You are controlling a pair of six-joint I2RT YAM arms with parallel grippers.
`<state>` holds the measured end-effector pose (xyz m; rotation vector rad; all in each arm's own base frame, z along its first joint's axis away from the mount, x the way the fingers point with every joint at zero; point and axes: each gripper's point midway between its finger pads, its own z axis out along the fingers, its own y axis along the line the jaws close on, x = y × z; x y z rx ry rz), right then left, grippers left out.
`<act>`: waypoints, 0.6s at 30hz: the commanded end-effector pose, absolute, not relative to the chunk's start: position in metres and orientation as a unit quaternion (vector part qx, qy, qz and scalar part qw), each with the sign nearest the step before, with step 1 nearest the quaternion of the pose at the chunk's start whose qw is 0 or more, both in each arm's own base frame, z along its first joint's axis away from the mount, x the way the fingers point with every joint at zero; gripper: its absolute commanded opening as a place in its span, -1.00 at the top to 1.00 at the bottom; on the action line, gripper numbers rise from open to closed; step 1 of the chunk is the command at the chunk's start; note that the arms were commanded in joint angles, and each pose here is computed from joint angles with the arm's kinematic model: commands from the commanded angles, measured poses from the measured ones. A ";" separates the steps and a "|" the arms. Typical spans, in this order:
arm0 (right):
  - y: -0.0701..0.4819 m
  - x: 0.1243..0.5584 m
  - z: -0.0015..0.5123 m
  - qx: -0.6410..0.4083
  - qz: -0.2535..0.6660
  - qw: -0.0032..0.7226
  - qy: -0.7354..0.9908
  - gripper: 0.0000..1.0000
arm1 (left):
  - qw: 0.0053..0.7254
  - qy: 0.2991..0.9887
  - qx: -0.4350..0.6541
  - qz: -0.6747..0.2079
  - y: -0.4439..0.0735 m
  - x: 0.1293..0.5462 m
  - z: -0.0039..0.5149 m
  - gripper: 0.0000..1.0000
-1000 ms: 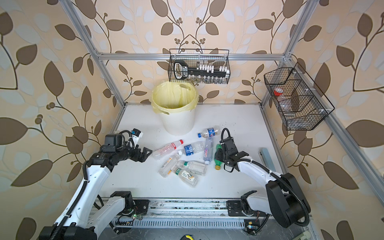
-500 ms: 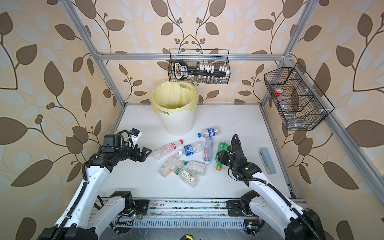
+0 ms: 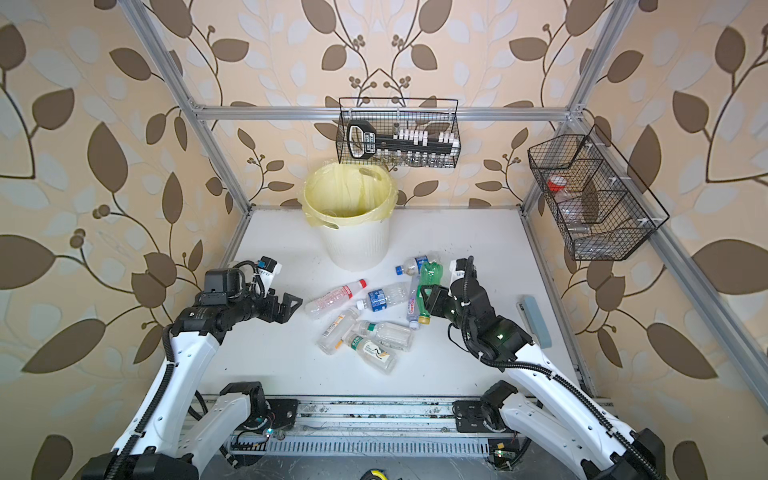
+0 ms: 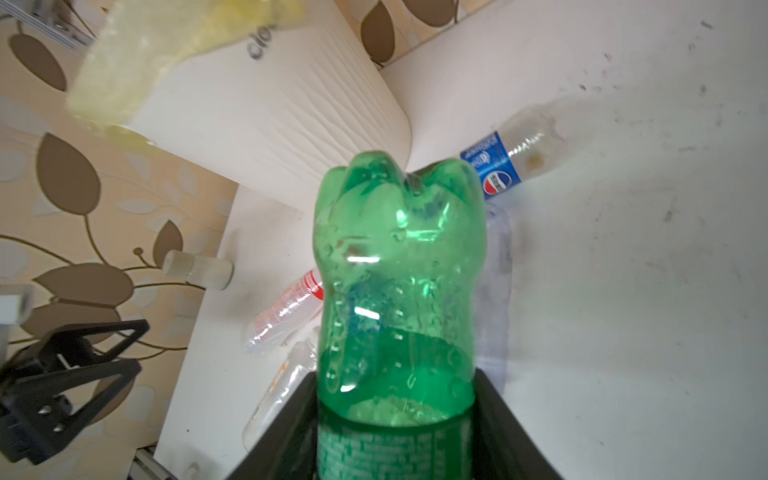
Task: Throw the plastic bottles in the bin
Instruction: 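Lift the Sprite bottle with the right gripper and carry it over the bin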
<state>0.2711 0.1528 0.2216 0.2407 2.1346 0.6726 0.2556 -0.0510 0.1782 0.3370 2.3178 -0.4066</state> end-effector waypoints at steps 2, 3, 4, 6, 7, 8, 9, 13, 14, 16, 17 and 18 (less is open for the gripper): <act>0.162 0.286 0.264 0.069 0.261 0.459 0.846 -0.01 | 0.384 0.898 0.126 -0.174 -0.051 0.256 0.188 -0.98; 0.165 0.288 0.271 0.062 0.263 0.462 0.845 -0.01 | 0.384 0.898 0.124 -0.173 -0.050 0.256 0.189 -0.98; 0.168 0.290 0.282 0.058 0.267 0.467 0.841 -0.01 | 0.384 0.899 0.122 -0.174 -0.050 0.256 0.189 -0.98; 0.174 0.295 0.299 0.050 0.274 0.476 0.834 0.00 | 0.387 0.897 0.119 -0.176 -0.049 0.255 0.191 -0.98; 0.176 0.297 0.308 0.048 0.278 0.482 0.830 0.00 | 0.388 0.897 0.118 -0.176 -0.048 0.255 0.192 -0.98; 0.178 0.300 0.316 0.046 0.279 0.488 0.826 0.00 | 0.390 0.897 0.116 -0.175 -0.047 0.255 0.193 -0.98; 0.179 0.301 0.324 0.044 0.282 0.494 0.822 0.00 | 0.392 0.896 0.114 -0.174 -0.046 0.256 0.194 -0.98; 0.184 0.305 0.353 0.039 0.295 0.515 0.804 0.01 | 0.392 0.897 0.107 -0.174 -0.044 0.256 0.194 -0.98; 0.186 0.305 0.357 0.037 0.298 0.518 0.801 0.01 | 0.392 0.897 0.107 -0.174 -0.044 0.256 0.195 -0.98; 0.188 0.304 0.362 0.034 0.302 0.521 0.797 0.02 | 0.392 0.897 0.105 -0.176 -0.043 0.256 0.195 -0.98; 0.188 0.302 0.364 0.034 0.303 0.523 0.796 0.02 | 0.393 0.897 0.105 -0.176 -0.043 0.256 0.196 -0.98; 0.187 0.301 0.364 0.034 0.304 0.524 0.795 0.02 | 0.393 0.896 0.104 -0.176 -0.043 0.256 0.196 -0.98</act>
